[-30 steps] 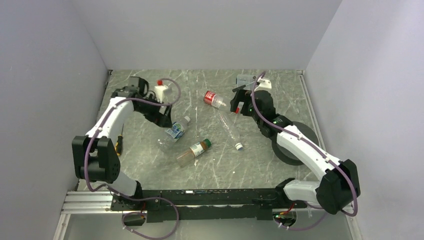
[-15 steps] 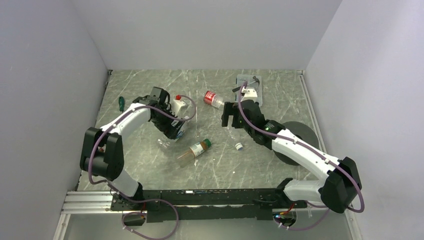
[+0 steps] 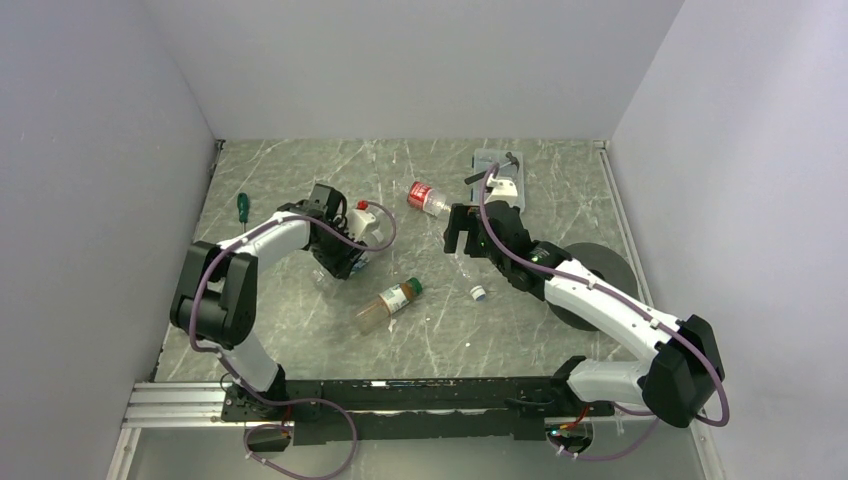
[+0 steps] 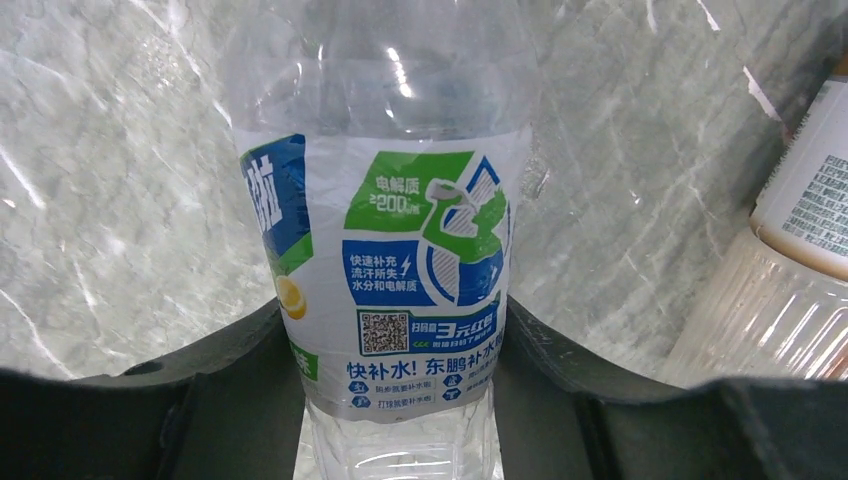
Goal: Unscrew the bottle caps
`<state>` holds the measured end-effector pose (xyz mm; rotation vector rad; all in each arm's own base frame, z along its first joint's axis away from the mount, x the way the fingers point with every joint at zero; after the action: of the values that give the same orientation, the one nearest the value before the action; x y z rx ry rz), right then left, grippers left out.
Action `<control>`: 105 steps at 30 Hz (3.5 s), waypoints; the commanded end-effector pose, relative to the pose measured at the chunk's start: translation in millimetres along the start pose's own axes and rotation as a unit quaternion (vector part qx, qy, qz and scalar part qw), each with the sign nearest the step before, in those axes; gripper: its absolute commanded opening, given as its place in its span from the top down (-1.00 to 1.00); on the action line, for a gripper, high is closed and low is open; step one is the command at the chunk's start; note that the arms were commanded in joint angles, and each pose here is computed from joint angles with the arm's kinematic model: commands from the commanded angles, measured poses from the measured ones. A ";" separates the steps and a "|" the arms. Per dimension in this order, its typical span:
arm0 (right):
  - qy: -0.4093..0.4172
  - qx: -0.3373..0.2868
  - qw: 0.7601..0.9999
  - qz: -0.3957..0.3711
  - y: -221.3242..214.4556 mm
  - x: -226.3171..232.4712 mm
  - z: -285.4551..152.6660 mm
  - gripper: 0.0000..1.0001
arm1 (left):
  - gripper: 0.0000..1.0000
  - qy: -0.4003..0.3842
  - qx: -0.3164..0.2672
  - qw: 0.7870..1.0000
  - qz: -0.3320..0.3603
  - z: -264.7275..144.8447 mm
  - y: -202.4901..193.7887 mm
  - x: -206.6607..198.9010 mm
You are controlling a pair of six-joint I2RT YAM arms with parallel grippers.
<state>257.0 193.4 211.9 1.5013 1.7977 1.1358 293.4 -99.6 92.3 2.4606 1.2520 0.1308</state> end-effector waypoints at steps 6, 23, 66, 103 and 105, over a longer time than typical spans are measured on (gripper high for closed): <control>0.057 -0.035 0.997 0.047 38.2 23.5 -9.0 -0.99 | 0.22 -0.021 -0.082 0.995 0.055 -69.3 34.6 -14.6; 0.256 -0.167 0.947 0.095 156.3 91.4 -62.6 -0.99 | 0.53 -0.142 -0.337 0.926 0.094 -191.7 76.8 -79.9; 0.317 -0.155 0.933 0.073 168.3 143.7 -50.5 0.81 | -0.84 -0.197 -0.401 0.893 0.063 -212.7 91.9 -106.6; 0.207 -0.152 0.963 0.086 171.3 160.7 -46.1 -0.06 | 0.30 -0.166 -0.424 0.890 0.034 -219.5 97.4 -100.3; 0.202 -0.147 0.965 0.084 170.9 160.9 -43.7 -0.03 | 0.30 -0.166 -0.426 0.889 0.035 -220.3 97.6 -100.5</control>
<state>268.7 341.7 377.2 1.3295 1.7199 1.7867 252.1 -166.7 315.0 1.7252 0.7900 0.1576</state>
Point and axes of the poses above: each gripper's point midway between its finger pads, its own z axis out along the fingers, its own x axis along the line the jaws close on, y = z × x, the point moved 6 cm from there along -z, back along the fingers, and after that the axes turned 11 degrees about -z, right-handed, at the moved point
